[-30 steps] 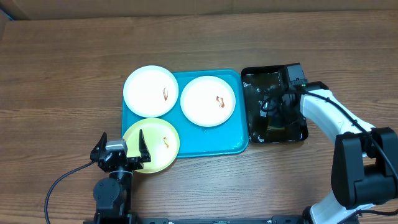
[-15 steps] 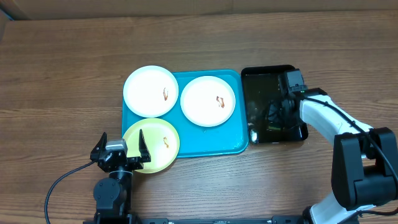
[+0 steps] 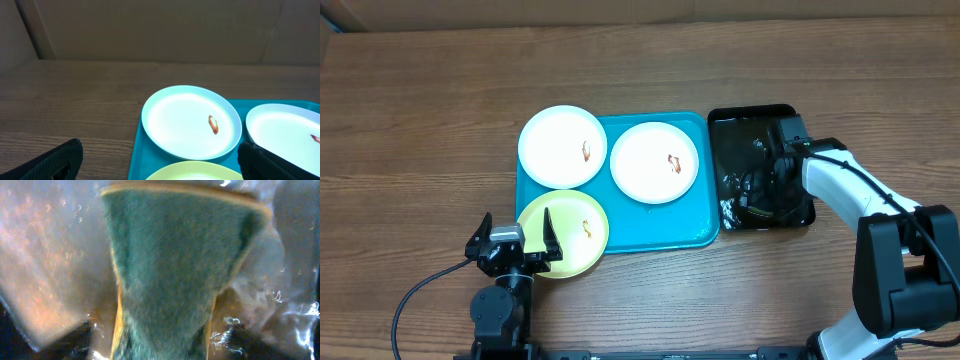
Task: Clean dirty plates on tray and stack at the side
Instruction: 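Rub the held sponge around in the water of the black tray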
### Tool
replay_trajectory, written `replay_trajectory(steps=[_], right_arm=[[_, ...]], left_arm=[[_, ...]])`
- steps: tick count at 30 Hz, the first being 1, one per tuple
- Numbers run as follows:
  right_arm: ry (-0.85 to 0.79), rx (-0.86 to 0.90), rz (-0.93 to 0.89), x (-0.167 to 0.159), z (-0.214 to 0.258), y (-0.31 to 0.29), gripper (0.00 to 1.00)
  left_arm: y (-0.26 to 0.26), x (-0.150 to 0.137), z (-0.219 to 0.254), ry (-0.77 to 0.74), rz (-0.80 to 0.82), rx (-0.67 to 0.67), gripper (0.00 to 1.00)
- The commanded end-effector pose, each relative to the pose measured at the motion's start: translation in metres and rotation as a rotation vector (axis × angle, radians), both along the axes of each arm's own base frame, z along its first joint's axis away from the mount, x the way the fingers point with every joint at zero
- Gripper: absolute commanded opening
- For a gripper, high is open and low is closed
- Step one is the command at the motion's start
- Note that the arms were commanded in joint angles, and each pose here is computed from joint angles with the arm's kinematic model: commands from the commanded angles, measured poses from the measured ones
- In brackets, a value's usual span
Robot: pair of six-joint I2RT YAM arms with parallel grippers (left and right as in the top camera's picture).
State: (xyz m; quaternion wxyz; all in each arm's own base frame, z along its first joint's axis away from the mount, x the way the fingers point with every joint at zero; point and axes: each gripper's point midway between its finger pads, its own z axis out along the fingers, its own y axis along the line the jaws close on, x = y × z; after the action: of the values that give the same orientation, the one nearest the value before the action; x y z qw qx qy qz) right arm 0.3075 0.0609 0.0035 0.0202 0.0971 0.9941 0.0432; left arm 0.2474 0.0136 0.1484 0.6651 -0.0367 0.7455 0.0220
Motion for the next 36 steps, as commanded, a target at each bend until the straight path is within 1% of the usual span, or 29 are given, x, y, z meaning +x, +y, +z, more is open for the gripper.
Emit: replay_trajectory(steps=[1, 2, 4, 5, 7, 8, 10, 12, 13, 14, 17, 23, 25, 26, 27, 34, 35, 36], right_arm=[[0.01, 0.015, 0.003, -0.008, -0.011, 0.002, 0.21], [0.009, 0.016, 0.003, -0.008, -0.012, 0.002, 0.04], [0.023, 0.044, 0.004, -0.01, -0.009, 0.007, 0.04], [0.037, 0.064, 0.006, -0.01, -0.005, 0.011, 0.07], [0.058, 0.085, 0.006, -0.008, 0.009, 0.015, 0.53], [0.06, 0.084, 0.006, -0.005, 0.017, 0.015, 0.62], [0.047, 0.072, 0.006, 0.005, 0.033, 0.015, 0.78], [0.007, 0.039, 0.005, 0.018, 0.043, 0.01, 0.9], [-0.013, 0.019, 0.003, 0.023, 0.045, 0.007, 0.98], [-0.032, 0.002, 0.002, 0.028, 0.045, 0.004, 1.0], [-0.063, -0.058, -0.004, 0.033, 0.04, -0.006, 1.0], [-0.032, -0.056, -0.009, 0.022, 0.028, -0.007, 1.0], [-0.028, -0.056, -0.01, 0.02, 0.026, -0.007, 0.8], [-0.026, -0.056, -0.01, 0.019, 0.025, -0.007, 0.75], [-0.024, -0.057, -0.01, 0.018, 0.023, -0.007, 0.73], [-0.06, -0.05, -0.012, 0.01, -0.008, -0.008, 0.73], [-0.061, -0.048, -0.024, 0.009, -0.011, -0.008, 0.7], [-0.06, -0.048, -0.034, 0.008, -0.012, -0.008, 0.53]], left_arm=[[0.003, 0.0, -0.001, 0.002, 0.014, -0.002, 1.0], [0.003, 0.0, -0.001, 0.002, 0.014, -0.002, 1.0], [0.003, 0.0, -0.001, 0.002, 0.014, -0.002, 1.0], [0.003, 0.0, -0.001, 0.002, 0.014, -0.002, 1.0], [0.003, 0.0, -0.001, 0.002, 0.014, -0.002, 1.0], [0.003, 0.0, -0.001, 0.002, 0.014, -0.002, 1.0], [0.003, 0.0, -0.001, 0.002, 0.014, -0.002, 1.0], [0.003, 0.0, -0.001, 0.002, 0.014, -0.002, 1.0], [0.003, 0.0, -0.001, 0.002, 0.014, -0.002, 1.0], [0.003, 0.0, -0.001, 0.002, 0.014, -0.002, 1.0], [0.003, 0.0, -0.001, 0.002, 0.014, -0.002, 1.0], [0.003, 0.0, -0.001, 0.002, 0.014, -0.002, 1.0], [0.003, 0.0, -0.001, 0.002, 0.014, -0.002, 1.0], [0.003, 0.0, -0.001, 0.002, 0.014, -0.002, 1.0], [0.003, 0.0, -0.001, 0.002, 0.014, -0.002, 1.0], [0.003, 0.0, -0.001, 0.002, 0.014, -0.002, 1.0], [0.003, 0.0, -0.001, 0.002, 0.014, -0.002, 1.0], [0.003, 0.0, -0.001, 0.002, 0.014, -0.002, 1.0]])
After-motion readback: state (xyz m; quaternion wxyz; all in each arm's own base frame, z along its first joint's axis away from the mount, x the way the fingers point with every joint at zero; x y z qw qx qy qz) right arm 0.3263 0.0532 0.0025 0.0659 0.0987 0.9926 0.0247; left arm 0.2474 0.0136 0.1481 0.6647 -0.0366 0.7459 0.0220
